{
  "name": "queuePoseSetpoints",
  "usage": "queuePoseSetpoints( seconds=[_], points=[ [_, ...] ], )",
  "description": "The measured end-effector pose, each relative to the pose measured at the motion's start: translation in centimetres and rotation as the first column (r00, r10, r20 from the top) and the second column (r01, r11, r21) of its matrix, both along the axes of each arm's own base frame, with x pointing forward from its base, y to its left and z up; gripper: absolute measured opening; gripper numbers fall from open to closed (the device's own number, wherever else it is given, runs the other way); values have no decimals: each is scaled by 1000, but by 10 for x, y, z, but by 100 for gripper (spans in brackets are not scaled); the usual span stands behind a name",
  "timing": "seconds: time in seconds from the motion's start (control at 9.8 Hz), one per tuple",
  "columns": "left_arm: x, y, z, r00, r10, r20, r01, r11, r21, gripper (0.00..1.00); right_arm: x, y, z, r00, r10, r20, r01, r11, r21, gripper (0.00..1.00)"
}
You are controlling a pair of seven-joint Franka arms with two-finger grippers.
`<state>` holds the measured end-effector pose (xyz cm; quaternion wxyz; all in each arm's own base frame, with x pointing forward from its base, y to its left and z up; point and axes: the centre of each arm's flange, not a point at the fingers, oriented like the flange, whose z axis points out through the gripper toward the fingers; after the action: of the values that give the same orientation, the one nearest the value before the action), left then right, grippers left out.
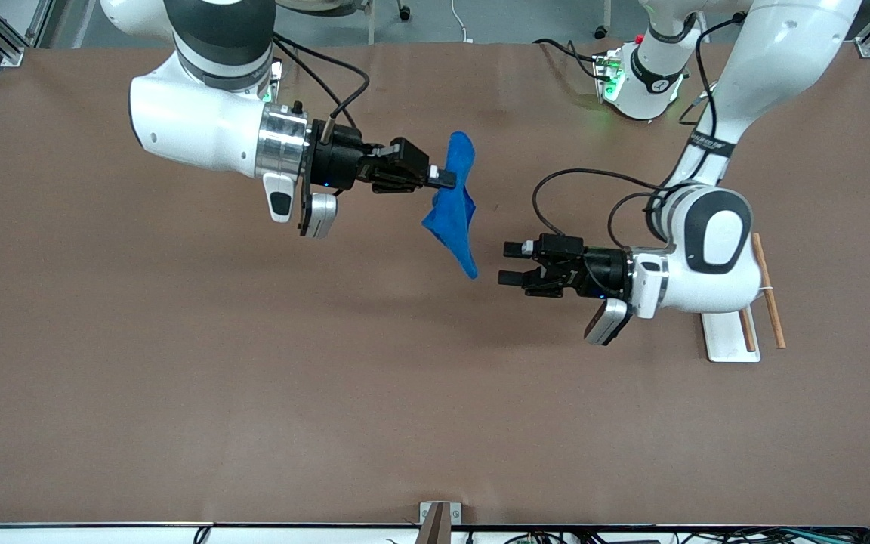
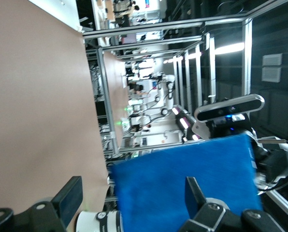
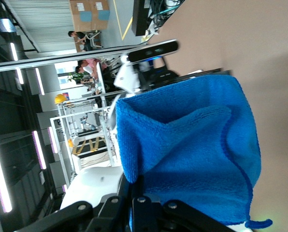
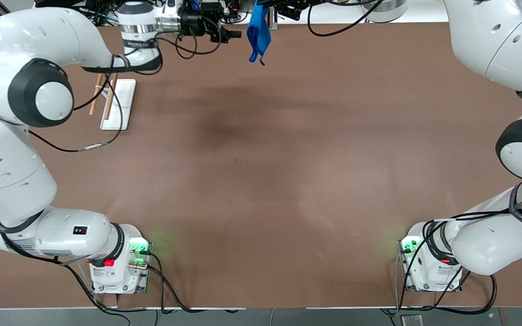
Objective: Right arm passes towel to left arm to hang
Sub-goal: 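Grasp the hanging towel with the left gripper below the right gripper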
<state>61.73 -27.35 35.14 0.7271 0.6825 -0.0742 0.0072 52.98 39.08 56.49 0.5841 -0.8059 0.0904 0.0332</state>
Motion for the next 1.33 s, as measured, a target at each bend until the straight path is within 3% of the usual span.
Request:
queuePoseSetpoints(
  seconds=[0.31,0.51,0.92,1.33],
  points=[
    [-21,-22,-32,998,-44,-34,37,981,-192,91,-5,9,5,1000,-12,0,12,1000,23,4],
    [-36,-17,-40,993,-102,-51,85,959,-271,89,-9,18,3,1000,-23,3,23,1000,19,4],
    [-37,-12,-35,995,-92,-24,79,939,-334,85,-9,24,-7,1000,-26,-6,26,1000,9,4],
    [-37,-14,-33,997,-76,-16,66,935,-350,61,-9,24,-7,1000,-26,-6,26,1000,9,4]
  ],
)
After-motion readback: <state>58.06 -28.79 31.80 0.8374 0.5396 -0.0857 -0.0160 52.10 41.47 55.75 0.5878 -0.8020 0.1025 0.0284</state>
